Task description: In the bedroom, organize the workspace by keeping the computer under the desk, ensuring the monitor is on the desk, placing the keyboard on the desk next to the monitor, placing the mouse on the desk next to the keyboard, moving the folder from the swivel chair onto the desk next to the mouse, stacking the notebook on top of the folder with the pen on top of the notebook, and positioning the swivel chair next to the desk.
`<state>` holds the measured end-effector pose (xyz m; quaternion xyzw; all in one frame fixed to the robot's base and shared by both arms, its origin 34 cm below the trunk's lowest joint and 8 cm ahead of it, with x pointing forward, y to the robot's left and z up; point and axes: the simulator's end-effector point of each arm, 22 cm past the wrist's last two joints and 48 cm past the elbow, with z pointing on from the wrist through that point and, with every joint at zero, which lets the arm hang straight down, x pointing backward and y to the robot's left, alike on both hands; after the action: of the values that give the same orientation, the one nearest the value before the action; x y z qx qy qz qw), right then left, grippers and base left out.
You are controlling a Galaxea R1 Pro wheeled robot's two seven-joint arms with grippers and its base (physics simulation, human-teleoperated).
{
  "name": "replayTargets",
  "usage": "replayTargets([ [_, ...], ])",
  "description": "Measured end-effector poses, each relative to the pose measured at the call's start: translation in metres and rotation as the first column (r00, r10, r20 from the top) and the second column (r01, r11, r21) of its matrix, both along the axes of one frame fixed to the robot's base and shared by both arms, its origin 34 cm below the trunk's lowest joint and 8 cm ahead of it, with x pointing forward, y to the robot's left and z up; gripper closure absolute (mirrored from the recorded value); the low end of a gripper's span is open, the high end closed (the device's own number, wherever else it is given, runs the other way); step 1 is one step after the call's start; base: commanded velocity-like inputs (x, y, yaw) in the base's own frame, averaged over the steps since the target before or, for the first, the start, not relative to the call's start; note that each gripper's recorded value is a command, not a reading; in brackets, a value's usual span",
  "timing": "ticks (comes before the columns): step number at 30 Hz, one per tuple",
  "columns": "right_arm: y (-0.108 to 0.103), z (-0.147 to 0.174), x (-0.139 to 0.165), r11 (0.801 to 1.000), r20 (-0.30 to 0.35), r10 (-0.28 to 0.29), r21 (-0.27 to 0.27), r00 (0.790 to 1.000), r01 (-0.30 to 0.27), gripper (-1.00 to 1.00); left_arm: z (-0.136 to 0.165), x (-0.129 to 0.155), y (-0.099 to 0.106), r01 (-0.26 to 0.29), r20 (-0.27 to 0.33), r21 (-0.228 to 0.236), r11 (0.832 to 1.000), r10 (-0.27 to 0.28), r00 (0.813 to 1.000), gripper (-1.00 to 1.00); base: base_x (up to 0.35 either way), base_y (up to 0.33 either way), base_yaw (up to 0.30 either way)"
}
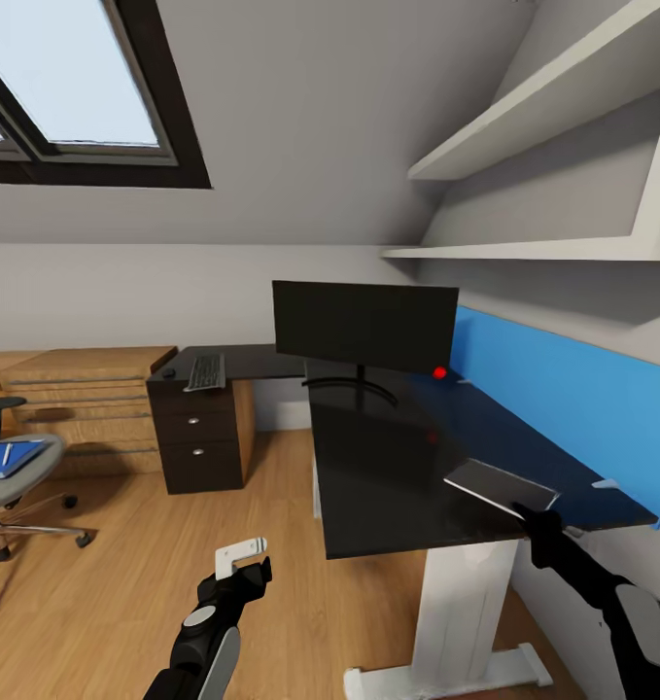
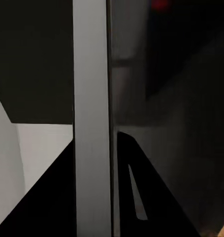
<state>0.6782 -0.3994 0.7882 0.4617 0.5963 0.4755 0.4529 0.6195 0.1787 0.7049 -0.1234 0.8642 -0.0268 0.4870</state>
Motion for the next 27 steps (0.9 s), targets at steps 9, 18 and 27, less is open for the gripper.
replayTargets([
  [9,0.068,-0.002,0.012,0.996,0.021,0.084,0.004,0.996,-0.084,1.00,0.000,0.000,0.001,-0.002,0.000,0.003,1.000,0.002,1.000,-1.00,-0.257,0.222,0.000],
  [18,0.159,0.002,0.040,0.992,0.032,0.065,-0.111,0.997,-0.061,1.00,0.002,0.001,0.002,-0.005,0.004,0.004,1.000,0.005,1.000,-1.00,-0.171,0.294,0.000],
  [27,0.199,0.013,0.051,0.989,0.057,-0.020,-0.146,0.998,0.028,1.00,0.000,0.000,0.004,-0.005,-0.005,0.004,1.000,0.005,1.000,-1.00,-0.031,0.332,0.000],
])
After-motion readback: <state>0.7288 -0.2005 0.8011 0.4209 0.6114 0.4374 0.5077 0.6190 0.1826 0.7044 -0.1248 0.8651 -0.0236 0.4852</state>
